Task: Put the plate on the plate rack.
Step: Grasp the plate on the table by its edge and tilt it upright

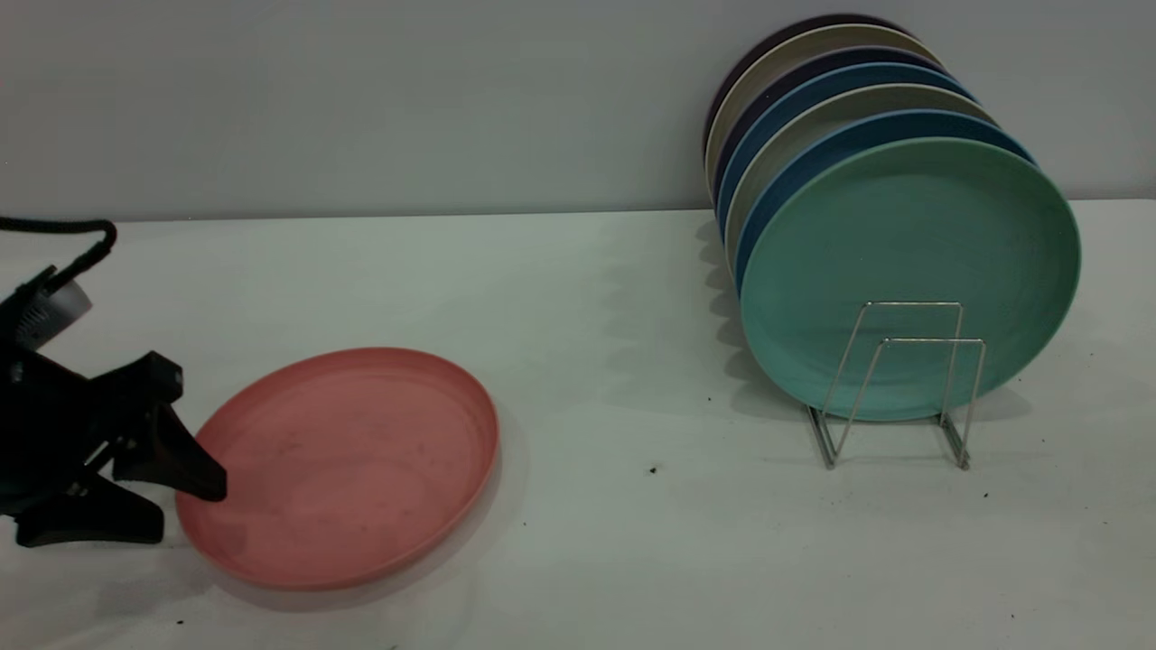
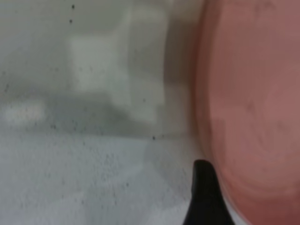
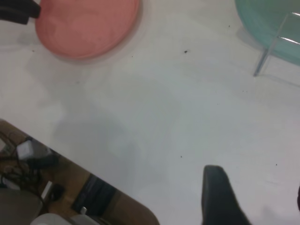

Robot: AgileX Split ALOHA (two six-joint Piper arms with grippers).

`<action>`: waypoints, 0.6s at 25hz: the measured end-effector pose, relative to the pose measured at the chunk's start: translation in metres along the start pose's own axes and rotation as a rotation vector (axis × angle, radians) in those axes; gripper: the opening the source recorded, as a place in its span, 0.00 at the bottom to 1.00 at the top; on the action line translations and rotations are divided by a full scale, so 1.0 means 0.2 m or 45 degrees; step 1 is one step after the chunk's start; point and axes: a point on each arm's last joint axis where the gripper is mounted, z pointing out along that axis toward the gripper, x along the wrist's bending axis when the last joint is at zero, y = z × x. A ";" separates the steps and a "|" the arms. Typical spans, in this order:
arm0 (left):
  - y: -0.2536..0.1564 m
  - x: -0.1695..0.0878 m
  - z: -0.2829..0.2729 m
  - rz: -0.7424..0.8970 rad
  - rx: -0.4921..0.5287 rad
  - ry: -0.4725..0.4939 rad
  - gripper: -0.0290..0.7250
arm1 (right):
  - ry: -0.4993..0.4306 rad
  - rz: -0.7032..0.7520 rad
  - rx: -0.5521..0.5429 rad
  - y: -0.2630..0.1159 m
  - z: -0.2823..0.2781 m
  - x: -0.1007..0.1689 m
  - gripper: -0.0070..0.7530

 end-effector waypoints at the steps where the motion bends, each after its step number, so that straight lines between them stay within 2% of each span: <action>1: 0.00 0.01 0.01 -0.009 -0.008 -0.002 0.71 | 0.000 0.000 0.000 0.00 0.00 0.00 0.56; 7: 0.02 0.02 0.06 -0.064 -0.072 -0.026 0.68 | -0.010 0.000 -0.009 0.00 0.00 0.00 0.56; 15: 0.00 0.05 0.12 -0.082 -0.032 -0.059 0.68 | -0.016 0.000 -0.015 0.01 0.00 -0.01 0.56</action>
